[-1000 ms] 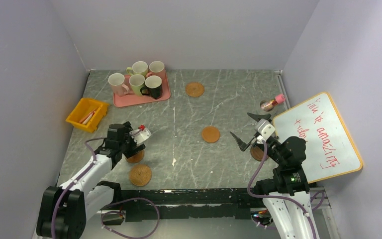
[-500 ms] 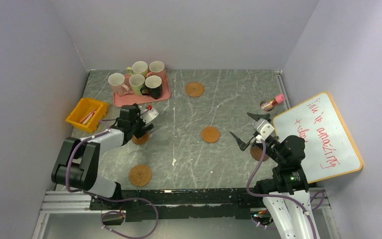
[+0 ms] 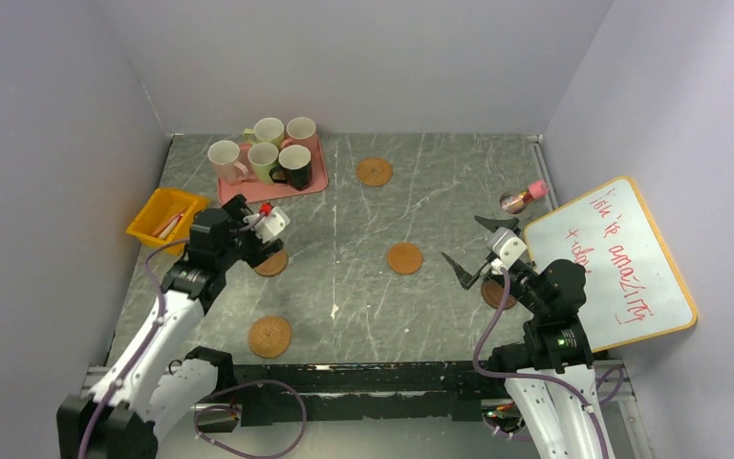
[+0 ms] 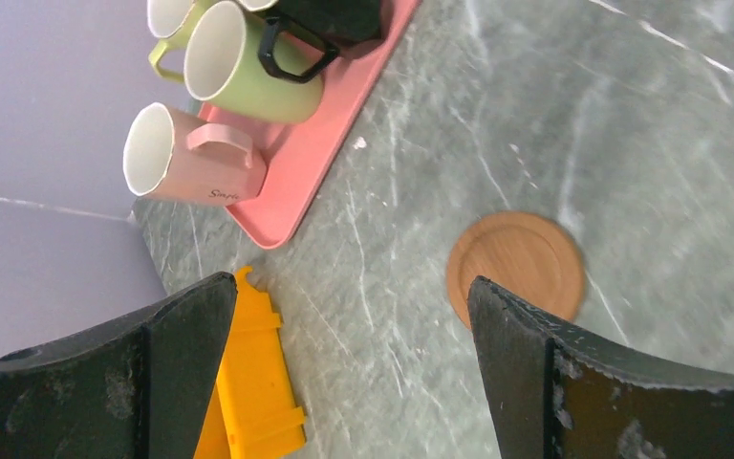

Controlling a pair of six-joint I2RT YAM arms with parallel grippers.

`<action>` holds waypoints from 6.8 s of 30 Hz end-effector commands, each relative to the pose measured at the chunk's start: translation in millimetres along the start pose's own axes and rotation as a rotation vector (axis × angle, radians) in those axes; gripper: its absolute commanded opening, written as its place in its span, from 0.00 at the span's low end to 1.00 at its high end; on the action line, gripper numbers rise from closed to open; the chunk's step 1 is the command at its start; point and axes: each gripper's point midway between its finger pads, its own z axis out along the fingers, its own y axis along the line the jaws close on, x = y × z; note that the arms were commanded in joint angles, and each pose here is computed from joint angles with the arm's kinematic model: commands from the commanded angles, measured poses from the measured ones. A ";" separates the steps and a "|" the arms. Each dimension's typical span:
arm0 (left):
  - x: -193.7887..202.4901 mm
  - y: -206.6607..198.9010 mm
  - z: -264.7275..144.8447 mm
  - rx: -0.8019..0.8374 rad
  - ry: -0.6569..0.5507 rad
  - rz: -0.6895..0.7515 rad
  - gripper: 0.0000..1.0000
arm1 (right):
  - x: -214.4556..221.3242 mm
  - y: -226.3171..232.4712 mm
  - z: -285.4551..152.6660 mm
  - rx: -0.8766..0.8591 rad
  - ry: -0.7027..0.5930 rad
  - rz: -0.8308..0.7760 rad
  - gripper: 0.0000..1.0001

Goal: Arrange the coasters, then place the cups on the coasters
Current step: Move the coaster to the center of the board.

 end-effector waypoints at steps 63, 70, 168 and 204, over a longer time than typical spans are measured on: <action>93.7 -172.3 -62.7 0.702 -0.055 0.466 0.96 | 6.2 2.5 3.8 -0.027 0.005 -0.040 1.00; 100.7 -176.4 -59.4 0.712 -0.040 0.467 0.96 | 7.3 2.6 4.0 -0.028 0.007 -0.040 1.00; -62.7 -97.0 18.9 0.199 -0.204 0.141 0.96 | 2.0 -109.0 150.3 0.214 0.179 0.352 1.00; -55.8 -84.1 1.6 0.147 -0.435 -0.108 0.96 | 127.3 34.2 221.5 0.183 0.475 0.196 1.00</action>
